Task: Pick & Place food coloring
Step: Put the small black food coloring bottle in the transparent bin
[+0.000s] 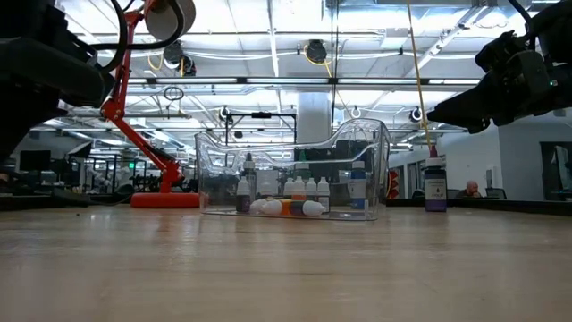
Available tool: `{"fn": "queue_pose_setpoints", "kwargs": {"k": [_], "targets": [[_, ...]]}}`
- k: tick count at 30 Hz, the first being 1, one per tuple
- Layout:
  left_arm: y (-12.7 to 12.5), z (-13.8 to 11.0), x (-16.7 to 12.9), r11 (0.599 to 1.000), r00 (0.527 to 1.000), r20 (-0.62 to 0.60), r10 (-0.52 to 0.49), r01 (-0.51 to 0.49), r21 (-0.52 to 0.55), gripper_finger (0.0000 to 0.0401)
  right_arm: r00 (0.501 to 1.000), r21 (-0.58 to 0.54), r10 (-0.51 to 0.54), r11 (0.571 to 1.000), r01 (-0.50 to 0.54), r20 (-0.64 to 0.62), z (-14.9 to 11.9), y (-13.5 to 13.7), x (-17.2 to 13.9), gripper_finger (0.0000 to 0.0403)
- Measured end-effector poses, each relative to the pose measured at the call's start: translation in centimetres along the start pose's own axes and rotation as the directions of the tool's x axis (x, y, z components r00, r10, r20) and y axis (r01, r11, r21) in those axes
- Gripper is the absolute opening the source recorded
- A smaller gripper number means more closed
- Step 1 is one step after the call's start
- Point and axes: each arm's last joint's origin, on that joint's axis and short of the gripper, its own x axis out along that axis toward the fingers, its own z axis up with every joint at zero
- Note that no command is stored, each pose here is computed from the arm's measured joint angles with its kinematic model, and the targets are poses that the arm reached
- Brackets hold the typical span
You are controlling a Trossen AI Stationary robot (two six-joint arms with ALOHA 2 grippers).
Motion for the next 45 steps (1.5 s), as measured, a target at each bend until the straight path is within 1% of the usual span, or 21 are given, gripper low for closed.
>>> {"fn": "queue_pose_setpoints", "kwargs": {"k": [4, 41, 43, 45], "targets": [[0.01, 0.04, 0.0, 1.0, 1.0, 0.014, -0.001, 0.001, 0.005, 0.0211, 1.0, 0.0, 0.0, 1.0, 0.0, 0.0, 0.0, 0.0, 0.0, 0.0144], [0.01, 0.0, 0.02, 1.0, 1.0, -0.001, 0.001, -0.001, 0.003, 0.0211, 1.0, 0.0, 0.0, 1.0, 0.0, 0.0, 0.0, 0.0, 0.0, 0.0144], [0.01, -0.01, 0.02, 1.0, 1.0, -0.004, 0.002, -0.002, 0.002, 0.0208, 1.0, 0.0, 0.0, 1.0, 0.0, 0.0, 0.0, 0.0, 0.0, 0.0144], [0.01, -0.01, 0.02, 1.0, 1.0, -0.005, 0.002, -0.002, 0.002, 0.0194, 1.0, 0.0, 0.0, 1.0, 0.0, 0.0, 0.0, 0.0, 0.0, 0.0144]]}}
